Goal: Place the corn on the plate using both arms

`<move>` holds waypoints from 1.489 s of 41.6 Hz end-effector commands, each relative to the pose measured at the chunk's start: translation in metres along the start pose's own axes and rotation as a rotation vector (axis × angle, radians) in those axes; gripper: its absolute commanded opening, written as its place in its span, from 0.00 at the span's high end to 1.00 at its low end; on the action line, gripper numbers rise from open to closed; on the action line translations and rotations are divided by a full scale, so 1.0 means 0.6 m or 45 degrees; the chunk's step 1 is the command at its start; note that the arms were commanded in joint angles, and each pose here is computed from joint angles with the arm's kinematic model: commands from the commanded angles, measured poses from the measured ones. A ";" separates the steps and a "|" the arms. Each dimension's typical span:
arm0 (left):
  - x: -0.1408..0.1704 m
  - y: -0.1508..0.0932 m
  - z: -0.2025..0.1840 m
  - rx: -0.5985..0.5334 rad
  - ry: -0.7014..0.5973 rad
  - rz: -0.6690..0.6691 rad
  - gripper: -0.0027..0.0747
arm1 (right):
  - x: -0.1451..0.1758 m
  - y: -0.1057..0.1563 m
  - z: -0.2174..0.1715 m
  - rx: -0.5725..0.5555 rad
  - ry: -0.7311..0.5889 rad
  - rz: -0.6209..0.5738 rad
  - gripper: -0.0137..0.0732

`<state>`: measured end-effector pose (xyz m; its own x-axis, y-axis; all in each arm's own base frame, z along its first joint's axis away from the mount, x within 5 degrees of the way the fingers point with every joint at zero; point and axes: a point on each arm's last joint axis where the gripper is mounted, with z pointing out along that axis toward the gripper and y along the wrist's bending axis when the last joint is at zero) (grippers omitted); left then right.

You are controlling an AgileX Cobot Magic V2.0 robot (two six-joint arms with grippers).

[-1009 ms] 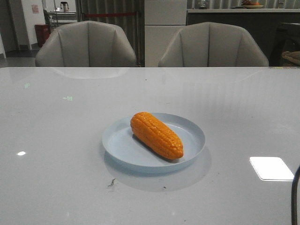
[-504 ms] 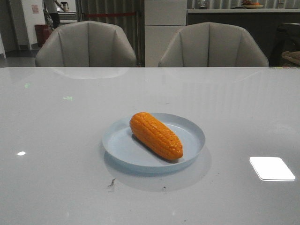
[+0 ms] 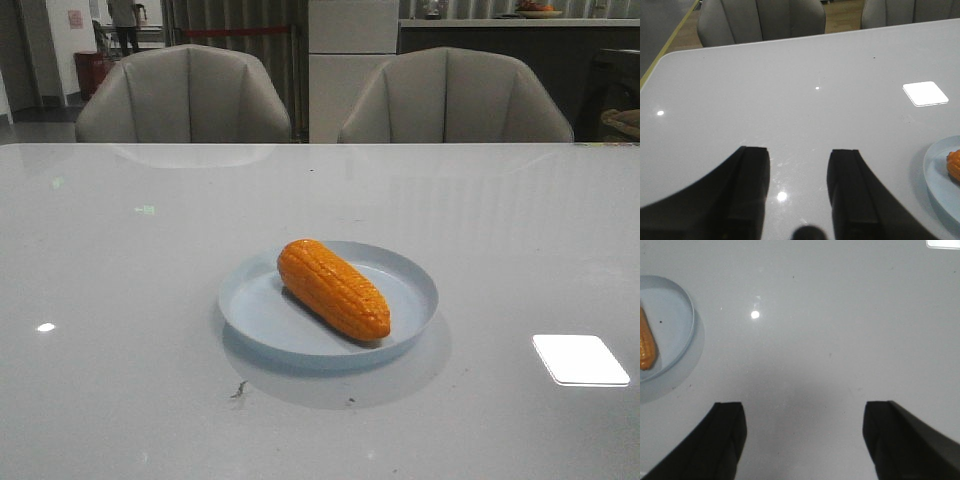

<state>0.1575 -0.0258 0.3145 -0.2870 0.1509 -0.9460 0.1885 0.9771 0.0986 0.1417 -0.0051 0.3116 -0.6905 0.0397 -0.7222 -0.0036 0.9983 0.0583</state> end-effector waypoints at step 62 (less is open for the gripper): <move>0.057 -0.005 -0.112 -0.032 -0.373 -0.031 0.84 | -0.005 0.002 -0.011 -0.013 -0.001 -0.004 0.16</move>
<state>0.0950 -0.0152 0.2936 -0.1410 0.1179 -0.9830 0.1719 0.9807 0.0930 0.1365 -0.0036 0.3067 -0.7459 0.0356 -0.6651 -0.0131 0.9976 0.0681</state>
